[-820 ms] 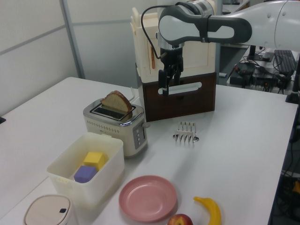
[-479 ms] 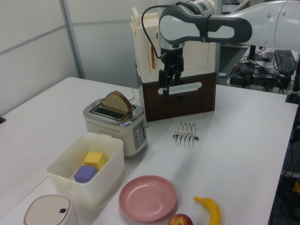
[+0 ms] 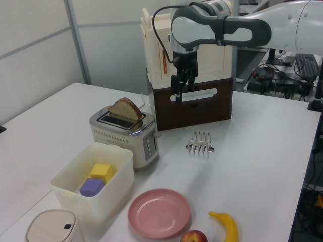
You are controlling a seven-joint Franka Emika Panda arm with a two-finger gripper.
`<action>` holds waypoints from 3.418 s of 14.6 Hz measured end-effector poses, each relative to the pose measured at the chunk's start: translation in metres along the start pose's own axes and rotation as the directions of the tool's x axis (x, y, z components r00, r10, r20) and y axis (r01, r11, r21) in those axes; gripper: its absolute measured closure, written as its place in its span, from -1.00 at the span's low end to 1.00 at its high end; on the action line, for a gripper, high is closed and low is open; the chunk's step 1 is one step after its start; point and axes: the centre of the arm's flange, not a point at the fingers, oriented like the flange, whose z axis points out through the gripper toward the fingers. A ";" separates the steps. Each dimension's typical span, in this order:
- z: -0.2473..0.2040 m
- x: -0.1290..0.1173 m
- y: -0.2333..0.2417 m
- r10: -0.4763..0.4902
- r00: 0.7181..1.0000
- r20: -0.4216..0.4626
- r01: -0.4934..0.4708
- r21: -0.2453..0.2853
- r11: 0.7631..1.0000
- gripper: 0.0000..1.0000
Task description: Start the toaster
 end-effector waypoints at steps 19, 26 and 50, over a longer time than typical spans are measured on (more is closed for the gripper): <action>0.046 0.018 0.001 0.009 1.000 0.012 -0.009 0.039 0.999 0.98; 0.070 0.039 0.000 0.022 0.998 -0.065 -0.017 0.070 0.997 0.98; 0.154 0.074 -0.029 -0.014 0.997 -0.081 0.020 0.080 0.997 0.98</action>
